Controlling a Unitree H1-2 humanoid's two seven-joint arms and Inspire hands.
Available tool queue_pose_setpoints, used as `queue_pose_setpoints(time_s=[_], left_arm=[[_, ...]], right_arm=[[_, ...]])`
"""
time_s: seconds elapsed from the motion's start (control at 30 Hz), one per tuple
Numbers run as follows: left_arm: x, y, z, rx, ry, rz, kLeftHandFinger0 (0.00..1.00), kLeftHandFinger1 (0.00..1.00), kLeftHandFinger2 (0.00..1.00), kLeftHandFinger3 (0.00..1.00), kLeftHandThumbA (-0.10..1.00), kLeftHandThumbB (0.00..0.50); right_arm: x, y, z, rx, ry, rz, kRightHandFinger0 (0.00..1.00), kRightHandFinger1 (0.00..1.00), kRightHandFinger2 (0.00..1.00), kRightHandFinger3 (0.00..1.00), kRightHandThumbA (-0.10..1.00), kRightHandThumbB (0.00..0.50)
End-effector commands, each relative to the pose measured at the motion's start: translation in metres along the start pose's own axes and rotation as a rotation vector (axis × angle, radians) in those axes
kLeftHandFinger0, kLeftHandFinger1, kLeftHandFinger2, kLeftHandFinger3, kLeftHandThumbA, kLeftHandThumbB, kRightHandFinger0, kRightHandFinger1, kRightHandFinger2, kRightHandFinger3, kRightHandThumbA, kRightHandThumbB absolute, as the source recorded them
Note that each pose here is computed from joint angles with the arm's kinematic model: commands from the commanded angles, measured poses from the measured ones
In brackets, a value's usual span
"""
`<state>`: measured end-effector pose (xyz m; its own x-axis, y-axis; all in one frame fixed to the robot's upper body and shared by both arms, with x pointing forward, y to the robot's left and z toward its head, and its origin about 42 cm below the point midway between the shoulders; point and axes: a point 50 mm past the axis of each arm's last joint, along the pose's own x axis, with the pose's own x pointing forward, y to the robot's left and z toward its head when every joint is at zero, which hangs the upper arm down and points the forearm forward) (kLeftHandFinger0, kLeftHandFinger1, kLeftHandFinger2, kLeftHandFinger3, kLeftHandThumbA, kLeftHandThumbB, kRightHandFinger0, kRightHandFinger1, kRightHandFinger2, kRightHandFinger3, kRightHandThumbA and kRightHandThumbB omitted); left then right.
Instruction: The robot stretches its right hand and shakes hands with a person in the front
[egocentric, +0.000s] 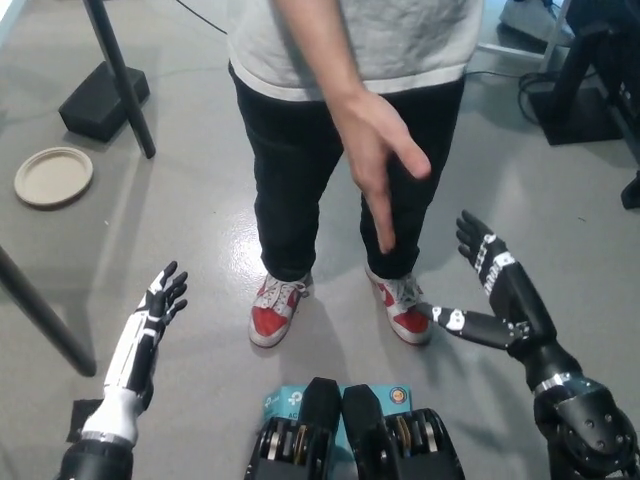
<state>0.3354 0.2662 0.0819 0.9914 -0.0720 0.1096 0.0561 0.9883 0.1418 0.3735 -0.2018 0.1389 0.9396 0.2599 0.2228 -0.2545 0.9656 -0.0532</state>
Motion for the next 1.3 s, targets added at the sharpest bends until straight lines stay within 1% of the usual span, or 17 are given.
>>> queue_pose_setpoints(time_s=[0.0, 0.1, 0.13, 0.17, 0.3, 0.33, 0.37, 0.57, 0.67, 0.7, 0.9, 1.0, 1.1, 1.17, 1.2, 1.23, 1.27], left_arm=[[0.002, 0.001, 0.009, -0.011, -0.077, 0.012, 1.0, 1.0, 1.0, 1.0, 1.0, 0.068], [0.002, 0.001, 0.008, -0.006, -0.073, 0.01, 1.0, 1.0, 1.0, 1.0, 1.0, 0.072], [0.002, 0.0, 0.008, -0.006, -0.074, 0.01, 1.0, 1.0, 1.0, 1.0, 1.0, 0.072], [0.003, 0.001, 0.008, -0.006, -0.075, 0.01, 1.0, 1.0, 1.0, 1.0, 1.0, 0.072], [0.004, 0.0, 0.008, -0.015, -0.074, 0.01, 1.0, 1.0, 1.0, 1.0, 1.0, 0.082], [0.005, 0.001, 0.008, -0.011, -0.076, 0.009, 1.0, 1.0, 1.0, 1.0, 1.0, 0.08], [0.005, 0.001, 0.009, -0.016, -0.076, 0.01, 1.0, 1.0, 1.0, 1.0, 1.0, 0.083], [0.006, 0.001, 0.011, -0.013, -0.083, 0.011, 1.0, 1.0, 1.0, 1.0, 1.0, 0.075], [0.007, 0.001, 0.012, -0.014, -0.086, 0.01, 1.0, 1.0, 1.0, 1.0, 1.0, 0.081], [0.007, 0.001, 0.012, -0.019, -0.088, 0.008, 1.0, 1.0, 1.0, 1.0, 1.0, 0.08], [0.007, 0.001, 0.014, -0.021, -0.088, 0.007, 1.0, 1.0, 1.0, 1.0, 1.0, 0.076], [0.007, 0.001, 0.014, -0.029, -0.091, 0.005, 1.0, 1.0, 1.0, 1.0, 1.0, 0.071], [0.009, 0.001, 0.016, -0.031, -0.102, 0.002, 1.0, 1.0, 1.0, 1.0, 1.0, 0.064], [0.011, 0.001, 0.017, -0.021, -0.1, 0.0, 1.0, 1.0, 1.0, 1.0, 1.0, 0.056], [0.011, 0.001, 0.018, -0.021, -0.101, 0.0, 1.0, 1.0, 1.0, 1.0, 1.0, 0.056], [0.012, 0.002, 0.019, -0.02, -0.103, 0.001, 1.0, 1.0, 1.0, 1.0, 1.0, 0.057], [0.012, 0.002, 0.018, -0.023, -0.103, 0.001, 1.0, 1.0, 1.0, 1.0, 1.0, 0.064]], right_arm=[[0.022, 0.004, 0.044, 0.029, -0.102, 0.011, 1.0, 1.0, 1.0, 1.0, 1.0, 0.354], [0.035, 0.011, 0.073, 0.009, -0.143, 0.035, 1.0, 1.0, 1.0, 1.0, 1.0, 0.361], [0.038, 0.012, 0.081, -0.01, -0.148, 0.041, 1.0, 1.0, 1.0, 1.0, 1.0, 0.373], [0.045, 0.015, 0.093, -0.034, -0.166, 0.052, 1.0, 1.0, 1.0, 1.0, 1.0, 0.36], [0.067, 0.022, 0.118, -0.065, -0.184, 0.064, 1.0, 1.0, 1.0, 1.0, 1.0, 0.399], [0.075, 0.024, 0.123, -0.065, -0.187, 0.067, 1.0, 1.0, 1.0, 1.0, 1.0, 0.396], [0.082, 0.027, 0.127, -0.078, -0.186, 0.073, 1.0, 1.0, 1.0, 1.0, 1.0, 0.388], [0.12, 0.04, 0.134, -0.148, -0.155, 0.112, 1.0, 1.0, 1.0, 1.0, 1.0, 0.419], [0.133, 0.046, 0.133, -0.195, -0.13, 0.115, 1.0, 1.0, 1.0, 1.0, 1.0, 0.423], [0.137, 0.049, 0.133, -0.213, -0.127, 0.115, 1.0, 1.0, 1.0, 1.0, 1.0, 0.404], [0.161, 0.057, 0.128, -0.249, -0.102, 0.133, 1.0, 1.0, 1.0, 1.0, 1.0, 0.396], [0.173, 0.059, 0.126, -0.267, -0.087, 0.137, 1.0, 1.0, 1.0, 1.0, 1.0, 0.407], [0.185, 0.059, 0.128, -0.254, -0.082, 0.132, 1.0, 1.0, 1.0, 1.0, 1.0, 0.353], [0.191, 0.06, 0.131, -0.251, -0.082, 0.117, 1.0, 1.0, 1.0, 1.0, 0.92, 0.328], [0.194, 0.061, 0.135, -0.275, -0.076, 0.098, 1.0, 1.0, 1.0, 1.0, 0.82, 0.346], [0.196, 0.062, 0.137, -0.296, -0.072, 0.079, 1.0, 1.0, 1.0, 1.0, 0.79, 0.352], [0.198, 0.063, 0.14, -0.322, -0.083, 0.055, 1.0, 1.0, 1.0, 1.0, 0.64, 0.357]])
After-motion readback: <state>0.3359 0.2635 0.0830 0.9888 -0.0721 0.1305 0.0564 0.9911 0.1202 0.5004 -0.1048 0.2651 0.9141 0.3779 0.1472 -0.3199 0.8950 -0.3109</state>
